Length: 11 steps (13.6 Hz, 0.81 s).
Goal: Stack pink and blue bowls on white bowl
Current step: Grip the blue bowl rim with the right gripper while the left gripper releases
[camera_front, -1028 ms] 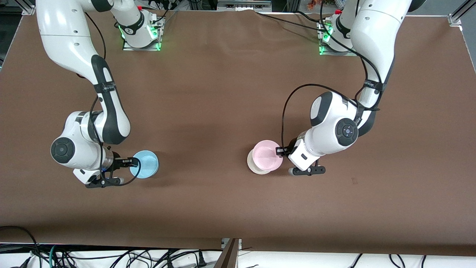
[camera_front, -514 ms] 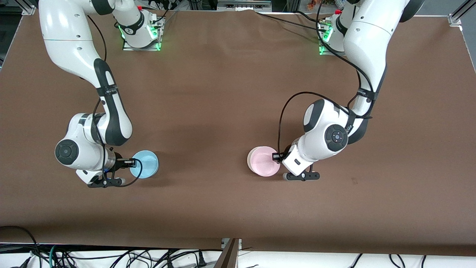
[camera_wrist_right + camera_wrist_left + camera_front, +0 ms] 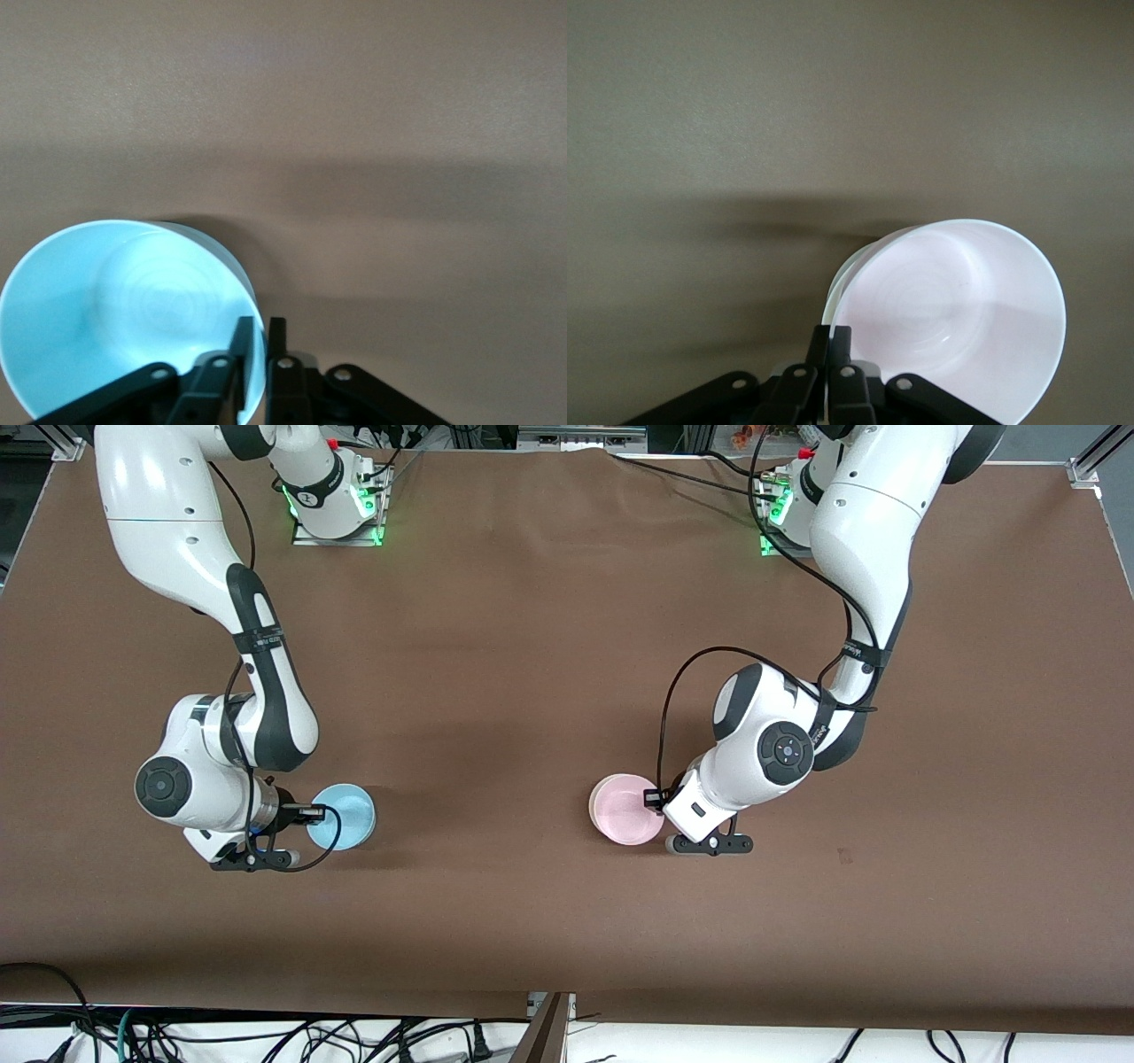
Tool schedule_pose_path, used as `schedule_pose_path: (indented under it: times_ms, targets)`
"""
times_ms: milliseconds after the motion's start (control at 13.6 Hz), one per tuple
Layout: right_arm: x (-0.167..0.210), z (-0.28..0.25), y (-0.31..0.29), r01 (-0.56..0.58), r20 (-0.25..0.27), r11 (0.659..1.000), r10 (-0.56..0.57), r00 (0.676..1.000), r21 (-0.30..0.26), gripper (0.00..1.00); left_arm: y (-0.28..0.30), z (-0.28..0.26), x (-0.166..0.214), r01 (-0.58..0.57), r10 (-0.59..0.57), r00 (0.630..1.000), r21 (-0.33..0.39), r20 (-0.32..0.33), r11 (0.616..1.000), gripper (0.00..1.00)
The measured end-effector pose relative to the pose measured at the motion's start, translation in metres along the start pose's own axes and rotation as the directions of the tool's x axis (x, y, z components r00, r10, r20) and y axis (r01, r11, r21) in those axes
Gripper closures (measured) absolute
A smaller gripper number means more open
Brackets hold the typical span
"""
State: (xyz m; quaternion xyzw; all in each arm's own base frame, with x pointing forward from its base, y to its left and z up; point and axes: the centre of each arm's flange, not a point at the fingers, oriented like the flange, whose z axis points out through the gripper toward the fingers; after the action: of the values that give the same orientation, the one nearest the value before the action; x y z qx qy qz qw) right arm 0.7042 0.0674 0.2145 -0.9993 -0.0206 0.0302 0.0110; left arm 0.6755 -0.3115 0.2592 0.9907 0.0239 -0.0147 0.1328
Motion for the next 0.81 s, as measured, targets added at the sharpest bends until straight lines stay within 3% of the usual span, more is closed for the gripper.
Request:
schedule_pose_path:
  times_ms: [73,294,588,808]
  targets:
    - [0.001,-0.004,-0.002,-0.014,-0.004,1.000,0.014,1.000,0.006,0.98,0.000,0.000,0.000,-0.001,0.001,1.000,0.001,0.000,1.000,0.97]
    - [0.003,-0.012,-0.011,-0.040,-0.005,0.999,0.040,0.999,0.009,0.98,0.000,0.002,-0.001,-0.001,0.001,1.000,0.002,0.002,1.000,0.97]
    - [0.006,-0.048,-0.042,-0.022,0.043,0.999,0.021,0.999,0.037,0.98,0.000,0.014,-0.003,0.010,-0.010,1.000,0.008,0.017,1.000,0.97]
    - [0.006,-0.075,-0.070,-0.076,0.063,0.996,0.073,0.995,0.050,0.98,0.003,0.018,-0.005,0.007,-0.007,1.000,0.009,0.022,1.000,0.97]
